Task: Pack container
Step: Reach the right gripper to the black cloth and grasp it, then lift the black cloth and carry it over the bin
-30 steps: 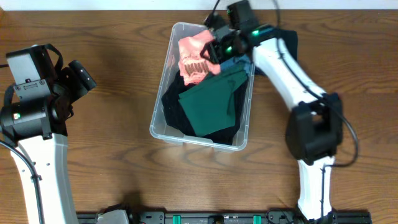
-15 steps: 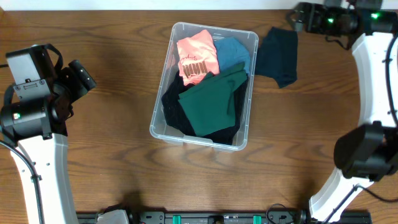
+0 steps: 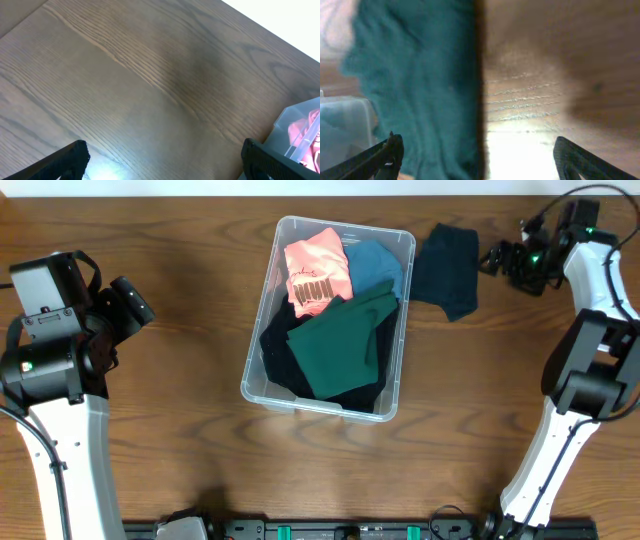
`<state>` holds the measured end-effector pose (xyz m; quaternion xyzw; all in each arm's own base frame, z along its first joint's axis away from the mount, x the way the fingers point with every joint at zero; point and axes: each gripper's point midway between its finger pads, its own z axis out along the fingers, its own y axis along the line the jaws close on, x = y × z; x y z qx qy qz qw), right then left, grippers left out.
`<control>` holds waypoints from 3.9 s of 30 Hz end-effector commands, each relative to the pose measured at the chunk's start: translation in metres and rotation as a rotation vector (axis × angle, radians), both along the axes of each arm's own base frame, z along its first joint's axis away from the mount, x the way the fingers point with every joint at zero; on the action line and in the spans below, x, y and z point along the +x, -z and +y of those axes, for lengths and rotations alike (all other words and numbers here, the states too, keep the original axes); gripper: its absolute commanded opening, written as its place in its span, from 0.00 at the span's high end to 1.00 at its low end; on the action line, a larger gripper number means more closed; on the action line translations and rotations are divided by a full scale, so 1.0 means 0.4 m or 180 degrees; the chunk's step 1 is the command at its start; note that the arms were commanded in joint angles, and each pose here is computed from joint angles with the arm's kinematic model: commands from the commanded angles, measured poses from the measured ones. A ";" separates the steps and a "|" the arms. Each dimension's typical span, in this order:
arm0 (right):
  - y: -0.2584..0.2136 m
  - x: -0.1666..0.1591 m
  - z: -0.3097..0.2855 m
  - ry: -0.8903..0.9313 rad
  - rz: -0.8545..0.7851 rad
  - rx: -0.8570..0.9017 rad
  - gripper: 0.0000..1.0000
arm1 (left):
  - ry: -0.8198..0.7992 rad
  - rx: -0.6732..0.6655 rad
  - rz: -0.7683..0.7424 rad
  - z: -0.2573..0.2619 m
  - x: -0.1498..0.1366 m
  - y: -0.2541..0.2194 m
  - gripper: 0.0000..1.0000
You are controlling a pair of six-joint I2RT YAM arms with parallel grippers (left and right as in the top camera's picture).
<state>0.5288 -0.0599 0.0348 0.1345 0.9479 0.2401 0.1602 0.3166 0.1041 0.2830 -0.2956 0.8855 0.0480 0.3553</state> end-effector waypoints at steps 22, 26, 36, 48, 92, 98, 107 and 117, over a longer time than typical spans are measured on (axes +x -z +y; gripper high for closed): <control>0.172 0.005 0.173 -0.0089 0.0352 0.0644 0.55 | 0.0012 0.0058 0.0061 0.008 -0.003 0.008 0.02; 0.174 0.005 0.148 0.0064 0.0407 0.0665 0.59 | 0.0012 0.0058 0.0061 0.008 -0.003 0.008 0.02; 0.178 -0.070 0.132 -0.0039 0.0705 0.0759 0.24 | 0.0012 0.0058 0.0061 0.008 -0.003 0.008 0.02; 0.171 -0.014 0.226 -0.0412 0.0324 0.0661 0.01 | 0.0012 0.0058 0.0061 0.008 -0.003 0.008 0.02; 0.322 -0.055 0.295 0.0216 0.0531 0.0946 0.88 | 0.0012 0.0058 0.0061 0.008 -0.003 0.008 0.02; 0.292 -0.043 0.295 0.0184 0.0443 0.1130 0.99 | 0.0012 0.0058 0.0061 0.008 -0.003 0.008 0.02; -0.019 0.034 0.256 0.0013 -0.0350 0.1398 0.99 | 0.0012 0.0058 0.0061 0.008 -0.003 0.008 0.02; -0.524 0.020 0.286 -0.0442 -0.1752 0.1072 0.99 | 0.0012 0.0058 0.0061 0.008 -0.003 0.008 0.02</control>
